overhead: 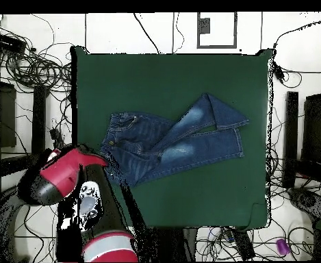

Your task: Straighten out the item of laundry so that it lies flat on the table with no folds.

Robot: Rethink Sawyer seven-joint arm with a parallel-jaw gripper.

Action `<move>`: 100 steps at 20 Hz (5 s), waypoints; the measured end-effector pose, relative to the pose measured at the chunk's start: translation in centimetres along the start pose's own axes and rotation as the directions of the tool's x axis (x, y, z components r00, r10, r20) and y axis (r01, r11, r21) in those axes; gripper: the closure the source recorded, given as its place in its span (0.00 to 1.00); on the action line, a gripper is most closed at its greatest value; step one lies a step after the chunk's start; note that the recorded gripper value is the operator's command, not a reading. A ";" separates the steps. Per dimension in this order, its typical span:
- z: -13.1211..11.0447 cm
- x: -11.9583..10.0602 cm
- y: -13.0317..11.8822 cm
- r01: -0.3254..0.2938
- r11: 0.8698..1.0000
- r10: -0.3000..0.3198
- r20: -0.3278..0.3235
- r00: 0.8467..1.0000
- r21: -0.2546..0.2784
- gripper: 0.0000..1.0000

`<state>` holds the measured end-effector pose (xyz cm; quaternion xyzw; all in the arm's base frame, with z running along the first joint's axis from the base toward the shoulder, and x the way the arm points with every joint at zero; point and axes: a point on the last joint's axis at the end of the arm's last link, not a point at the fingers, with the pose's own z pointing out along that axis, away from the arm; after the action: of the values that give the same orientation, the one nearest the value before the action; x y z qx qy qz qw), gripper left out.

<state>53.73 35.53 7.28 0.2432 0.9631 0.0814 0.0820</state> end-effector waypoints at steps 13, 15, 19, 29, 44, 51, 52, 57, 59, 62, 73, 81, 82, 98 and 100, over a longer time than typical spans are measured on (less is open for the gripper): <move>-3.0 -17.9 -11.4 -0.235 0.972 0.234 0.080 0.969 0.002 0.00; -2.9 -19.3 -13.0 -0.224 0.975 0.223 0.081 0.972 0.010 0.00; -2.6 -22.2 -17.4 -0.157 0.987 0.154 0.086 0.984 0.029 0.00; 1.3 -22.4 -24.3 0.106 0.990 -0.111 0.046 0.993 0.096 0.00; 9.8 -13.2 -19.9 0.442 0.870 -0.452 -0.006 0.892 0.219 0.00; 10.1 -12.6 -18.3 0.441 0.832 -0.465 -0.009 0.885 0.335 0.00; 10.1 -12.5 -18.1 0.439 0.827 -0.466 -0.008 0.885 0.351 0.00; 10.4 -12.2 -17.5 0.432 0.808 -0.472 0.002 0.881 0.400 0.00; 10.4 -12.1 -17.3 0.427 0.802 -0.473 0.007 0.881 0.417 0.00; 10.5 -11.9 -16.9 0.409 0.796 -0.464 0.017 0.886 0.446 0.00; 11.0 -12.3 -15.9 0.220 0.835 -0.295 0.073 0.953 0.505 0.00; 11.3 -12.5 -15.5 0.106 0.850 -0.196 0.123 0.973 0.516 0.00; 11.3 -12.5 -15.5 0.094 0.851 -0.184 0.127 0.975 0.516 0.00; 11.4 -14.3 -15.0 -0.207 0.853 0.142 0.169 0.975 0.480 0.00; 11.5 -14.4 -14.7 -0.266 0.841 0.194 0.197 0.961 0.470 0.00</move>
<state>61.81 17.19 -5.09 0.3752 0.9072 -0.1749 0.0751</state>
